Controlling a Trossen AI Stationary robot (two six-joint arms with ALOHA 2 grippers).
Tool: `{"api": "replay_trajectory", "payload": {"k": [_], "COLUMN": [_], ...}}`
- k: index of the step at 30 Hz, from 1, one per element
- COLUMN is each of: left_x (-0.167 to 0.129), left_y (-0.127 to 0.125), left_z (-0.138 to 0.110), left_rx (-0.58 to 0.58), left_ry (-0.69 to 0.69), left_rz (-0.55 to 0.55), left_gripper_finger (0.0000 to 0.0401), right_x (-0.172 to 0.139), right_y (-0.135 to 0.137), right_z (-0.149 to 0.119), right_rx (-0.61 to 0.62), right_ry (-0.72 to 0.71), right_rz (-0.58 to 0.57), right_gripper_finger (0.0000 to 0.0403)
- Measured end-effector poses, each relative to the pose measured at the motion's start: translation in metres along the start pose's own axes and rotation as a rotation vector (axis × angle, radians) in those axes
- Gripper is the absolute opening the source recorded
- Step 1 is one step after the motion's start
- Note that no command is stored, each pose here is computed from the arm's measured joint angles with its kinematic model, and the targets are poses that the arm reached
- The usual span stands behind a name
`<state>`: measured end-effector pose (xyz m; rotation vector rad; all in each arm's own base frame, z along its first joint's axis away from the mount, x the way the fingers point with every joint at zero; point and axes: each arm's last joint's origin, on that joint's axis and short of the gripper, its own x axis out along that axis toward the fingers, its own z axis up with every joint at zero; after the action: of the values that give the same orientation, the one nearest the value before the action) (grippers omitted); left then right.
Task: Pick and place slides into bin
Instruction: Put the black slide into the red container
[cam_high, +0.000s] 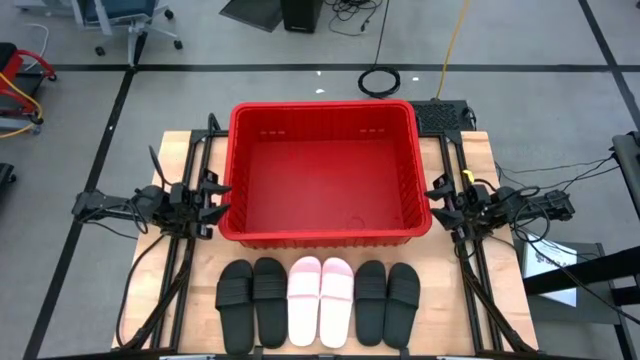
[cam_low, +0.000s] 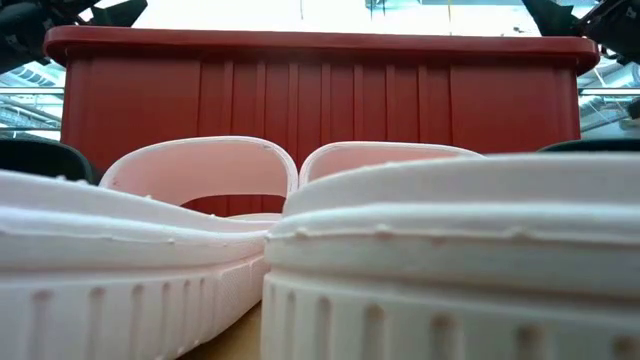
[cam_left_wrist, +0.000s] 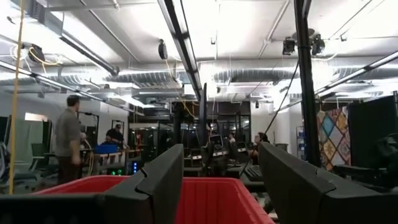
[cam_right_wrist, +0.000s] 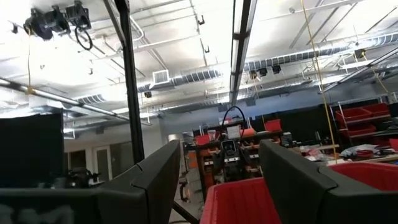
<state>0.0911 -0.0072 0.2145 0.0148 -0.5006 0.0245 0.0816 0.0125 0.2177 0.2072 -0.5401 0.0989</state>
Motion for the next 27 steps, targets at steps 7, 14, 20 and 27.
{"api": "replay_trajectory", "payload": {"k": [7, 14, 20, 27], "left_x": [0.0, -0.001, -0.002, 0.002], "left_y": [0.002, 0.004, 0.006, 0.003], "left_z": [0.003, 0.013, 0.02, 0.028], "left_rx": [-0.081, -0.137, -0.223, -0.255], "left_ry": [-0.029, -0.136, -0.213, -0.219], "left_rz": [0.046, 0.105, 0.129, 0.035], "left_gripper_finger": [0.0214, 0.0214, 0.0214, 0.0214], "right_x": [0.0, 0.0, 0.002, 0.004], "right_y": [0.001, 0.001, 0.001, 0.005], "right_z": [0.008, 0.009, 0.009, 0.014], "right_rx": [0.005, 0.02, 0.039, 0.048], "right_ry": [-0.078, -0.091, -0.099, -0.153], "right_rz": [0.006, 0.012, 0.019, 0.105], "right_gripper_finger": [0.021, 0.021, 0.021, 0.021]}}
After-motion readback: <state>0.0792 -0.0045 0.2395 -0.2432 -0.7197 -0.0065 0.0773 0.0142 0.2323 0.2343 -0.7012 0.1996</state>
